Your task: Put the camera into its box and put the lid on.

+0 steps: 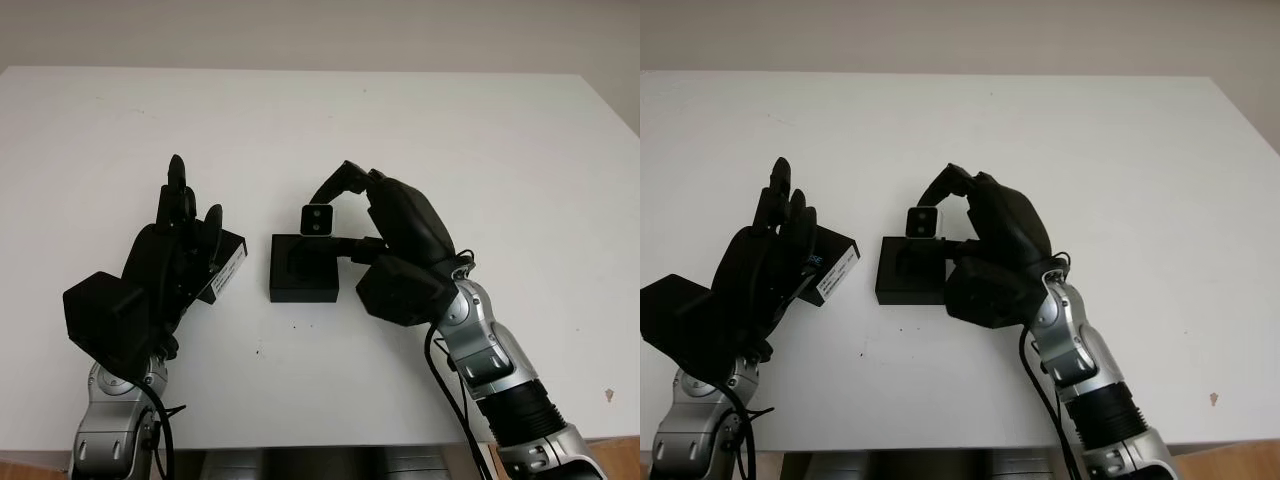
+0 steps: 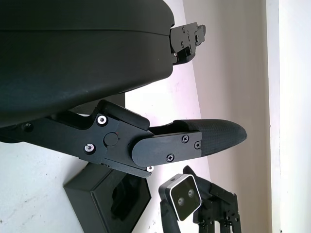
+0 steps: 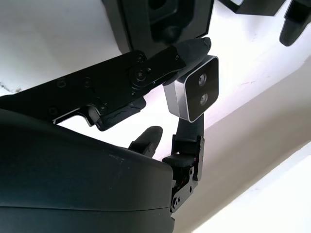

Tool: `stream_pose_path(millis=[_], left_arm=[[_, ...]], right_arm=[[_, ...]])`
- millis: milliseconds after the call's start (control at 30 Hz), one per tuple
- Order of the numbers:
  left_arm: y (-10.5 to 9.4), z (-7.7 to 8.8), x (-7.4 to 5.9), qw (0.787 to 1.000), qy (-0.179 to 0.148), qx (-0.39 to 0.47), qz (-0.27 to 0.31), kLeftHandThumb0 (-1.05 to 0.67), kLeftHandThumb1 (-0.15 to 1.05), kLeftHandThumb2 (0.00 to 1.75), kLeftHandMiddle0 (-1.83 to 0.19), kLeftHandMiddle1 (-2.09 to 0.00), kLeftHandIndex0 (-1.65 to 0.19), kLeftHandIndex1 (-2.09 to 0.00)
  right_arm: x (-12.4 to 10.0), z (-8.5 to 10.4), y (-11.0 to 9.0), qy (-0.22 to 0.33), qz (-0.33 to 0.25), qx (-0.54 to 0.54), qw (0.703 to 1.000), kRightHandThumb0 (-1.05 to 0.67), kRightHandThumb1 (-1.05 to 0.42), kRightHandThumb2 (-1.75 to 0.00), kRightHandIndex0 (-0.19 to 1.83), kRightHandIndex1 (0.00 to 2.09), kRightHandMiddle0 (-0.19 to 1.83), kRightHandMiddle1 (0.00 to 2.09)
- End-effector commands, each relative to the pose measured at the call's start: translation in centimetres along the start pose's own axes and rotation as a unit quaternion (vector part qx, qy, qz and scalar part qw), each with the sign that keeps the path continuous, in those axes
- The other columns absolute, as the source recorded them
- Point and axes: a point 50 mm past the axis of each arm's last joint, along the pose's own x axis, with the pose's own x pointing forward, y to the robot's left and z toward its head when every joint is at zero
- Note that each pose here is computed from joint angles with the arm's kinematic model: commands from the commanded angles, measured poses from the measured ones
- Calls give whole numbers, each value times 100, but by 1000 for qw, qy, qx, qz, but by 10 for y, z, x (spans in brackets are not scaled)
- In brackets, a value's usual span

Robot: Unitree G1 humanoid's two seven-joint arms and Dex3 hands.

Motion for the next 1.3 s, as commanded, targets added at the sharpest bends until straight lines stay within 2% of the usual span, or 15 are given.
stream_pose_path(millis=[0, 333, 767, 1267], left_arm=[[2, 2, -1, 1000, -4, 6, 0, -75, 105, 55, 19, 0, 19, 0], [1, 3, -1, 1000, -2, 3, 0, -75, 105, 55, 19, 0, 19, 0], [2, 2, -2, 1000, -1, 3, 0, -74, 105, 56, 19, 0, 19, 0], [1, 2, -2, 1000, -3, 2, -2, -75, 105, 55, 19, 0, 19, 0]], right_arm=[[3, 3, -4, -1, -5, 16, 1000, -44, -94, -5, 34, 44, 44, 146], [2, 0, -2, 22, 24, 80, 996, -42, -96, -6, 37, 32, 41, 151], [-9, -10, 20, 30, 74, 162, 984, -48, -97, -6, 35, 23, 41, 156], [-21, -15, 38, 27, 85, 153, 984, -50, -100, -6, 34, 18, 37, 158]])
